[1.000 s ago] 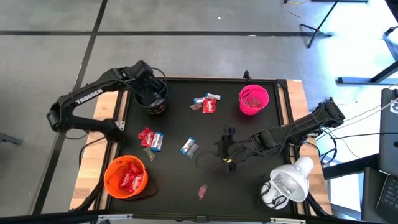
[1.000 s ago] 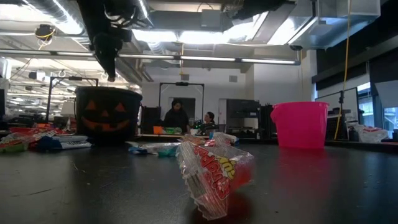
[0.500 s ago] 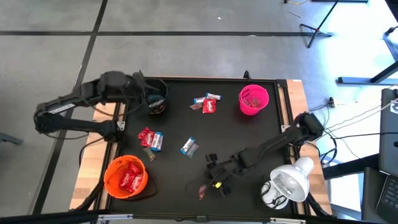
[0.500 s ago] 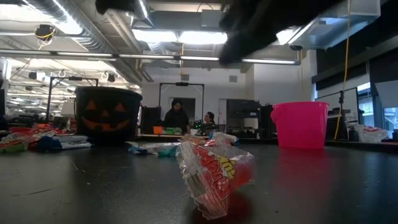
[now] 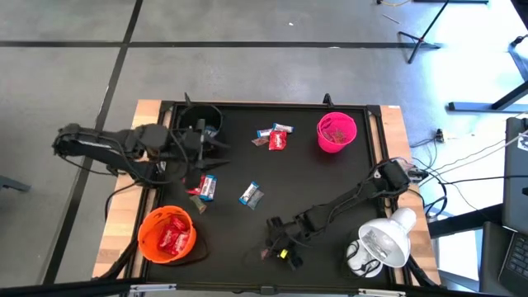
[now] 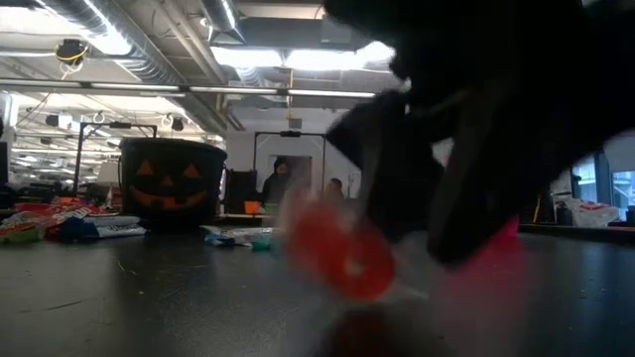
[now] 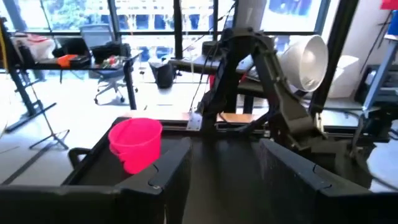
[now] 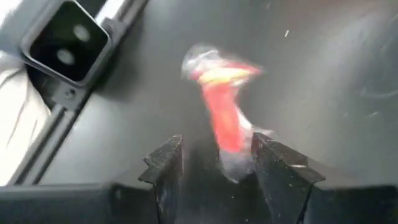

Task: Sort candy
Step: Put the orange gummy into the pink bucket

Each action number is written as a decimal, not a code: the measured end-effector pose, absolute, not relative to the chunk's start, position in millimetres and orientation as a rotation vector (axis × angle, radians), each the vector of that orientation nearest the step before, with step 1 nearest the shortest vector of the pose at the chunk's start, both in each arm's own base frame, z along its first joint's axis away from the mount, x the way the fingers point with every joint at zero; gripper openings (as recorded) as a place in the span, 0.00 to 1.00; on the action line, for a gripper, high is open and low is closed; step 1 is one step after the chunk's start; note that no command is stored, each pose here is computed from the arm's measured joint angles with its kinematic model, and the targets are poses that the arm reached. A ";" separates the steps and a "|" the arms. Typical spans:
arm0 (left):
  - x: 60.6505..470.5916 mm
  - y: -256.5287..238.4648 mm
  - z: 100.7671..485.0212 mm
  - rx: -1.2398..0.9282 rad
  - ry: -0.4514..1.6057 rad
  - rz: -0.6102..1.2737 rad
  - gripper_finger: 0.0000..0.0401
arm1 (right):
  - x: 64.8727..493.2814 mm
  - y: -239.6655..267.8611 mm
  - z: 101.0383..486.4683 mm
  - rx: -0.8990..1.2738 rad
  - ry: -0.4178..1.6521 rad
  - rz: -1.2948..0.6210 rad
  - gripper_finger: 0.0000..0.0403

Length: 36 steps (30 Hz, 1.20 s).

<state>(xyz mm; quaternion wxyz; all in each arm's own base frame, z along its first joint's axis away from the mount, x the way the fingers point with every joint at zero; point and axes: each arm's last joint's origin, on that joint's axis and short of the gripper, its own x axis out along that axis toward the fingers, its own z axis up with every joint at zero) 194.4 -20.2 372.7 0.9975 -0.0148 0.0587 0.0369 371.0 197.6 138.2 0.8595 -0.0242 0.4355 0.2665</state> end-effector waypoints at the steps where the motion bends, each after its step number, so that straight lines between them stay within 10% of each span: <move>1: 196.8 -21.2 370.6 -0.030 0.114 0.070 0.43 | 371.2 197.7 135.0 -0.050 0.923 0.557 0.47; 18: 207.7 -25.9 360.0 -0.051 0.139 0.054 0.43 | 379.2 190.0 133.3 -0.087 0.868 0.411 0.03; 36: 207.3 -28.1 360.1 -0.051 0.139 0.040 0.43 | 326.8 147.6 261.8 -0.245 0.751 0.033 0.00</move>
